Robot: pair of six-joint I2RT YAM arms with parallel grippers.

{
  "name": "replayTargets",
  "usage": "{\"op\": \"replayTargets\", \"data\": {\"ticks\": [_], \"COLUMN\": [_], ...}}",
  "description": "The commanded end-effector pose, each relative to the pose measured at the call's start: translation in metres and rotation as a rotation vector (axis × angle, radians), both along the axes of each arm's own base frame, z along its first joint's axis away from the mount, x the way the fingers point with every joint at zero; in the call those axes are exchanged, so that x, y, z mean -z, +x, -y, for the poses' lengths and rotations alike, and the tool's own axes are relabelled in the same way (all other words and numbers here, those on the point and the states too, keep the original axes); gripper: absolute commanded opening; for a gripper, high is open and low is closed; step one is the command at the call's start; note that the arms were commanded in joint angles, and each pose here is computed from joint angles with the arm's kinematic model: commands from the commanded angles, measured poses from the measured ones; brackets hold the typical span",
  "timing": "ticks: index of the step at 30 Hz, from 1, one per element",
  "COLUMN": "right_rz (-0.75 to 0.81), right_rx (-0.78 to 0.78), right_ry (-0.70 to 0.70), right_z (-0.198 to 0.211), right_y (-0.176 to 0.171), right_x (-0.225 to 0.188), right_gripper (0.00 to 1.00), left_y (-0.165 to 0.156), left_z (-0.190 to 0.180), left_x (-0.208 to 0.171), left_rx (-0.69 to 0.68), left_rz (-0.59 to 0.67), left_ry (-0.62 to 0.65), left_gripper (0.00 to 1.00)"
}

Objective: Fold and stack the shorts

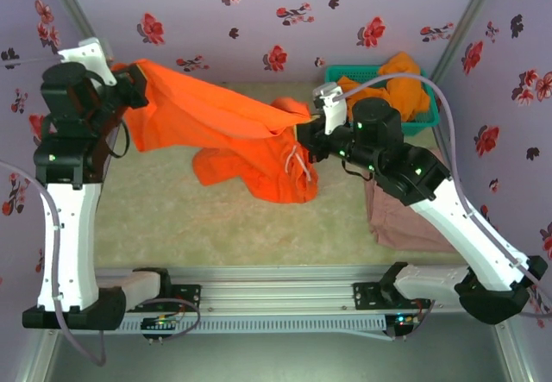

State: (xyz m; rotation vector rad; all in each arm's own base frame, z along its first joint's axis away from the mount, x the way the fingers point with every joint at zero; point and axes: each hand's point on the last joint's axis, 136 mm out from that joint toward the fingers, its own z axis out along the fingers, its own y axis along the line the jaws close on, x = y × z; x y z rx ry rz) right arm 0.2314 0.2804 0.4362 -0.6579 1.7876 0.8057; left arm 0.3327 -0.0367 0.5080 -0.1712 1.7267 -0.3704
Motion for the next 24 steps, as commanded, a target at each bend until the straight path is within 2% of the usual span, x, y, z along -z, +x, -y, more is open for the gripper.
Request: {"op": "replayTargets", "data": {"ticks": [1,10,14,17,19,21,24], "right_rz": [0.080,0.170,0.184,0.173,0.149,0.117,-0.039], "right_rx": [-0.115,-0.382,-0.423,-0.331,-0.188,-0.065,0.106], "right_ry": [0.158,0.289,0.349,0.395,0.373,0.319,0.267], "right_z": [-0.028,-0.120,-0.143,-0.136,-0.123,-0.110,-0.084], "right_y": [-0.026,-0.091,-0.109,-0.095,-0.073,-0.048,0.001], "right_x": [-0.056,-0.123,-0.147,-0.157,-0.147,-0.127,-0.078], "right_gripper": [0.00,0.00,0.00,0.00,0.00,0.00,0.00], "left_y": [-0.010,-0.004,-0.001,0.004,0.013,0.030,0.066], "left_z": [-0.016,-0.054,-0.074,-0.073,-0.068,-0.063,-0.050], "left_x": [-0.036,-0.097,-0.120,-0.135,-0.139,-0.133,-0.110], "left_rx": [-0.053,-0.170,-0.222,-0.203,-0.166,-0.120,-0.045], "left_rz": [0.069,0.163,0.208,0.255,0.277,0.269,0.216], "left_ry": [0.039,0.035,0.012,-0.008,-0.035,-0.074,-0.126], "left_gripper": [0.00,0.00,0.00,0.00,0.00,0.00,0.00]}}
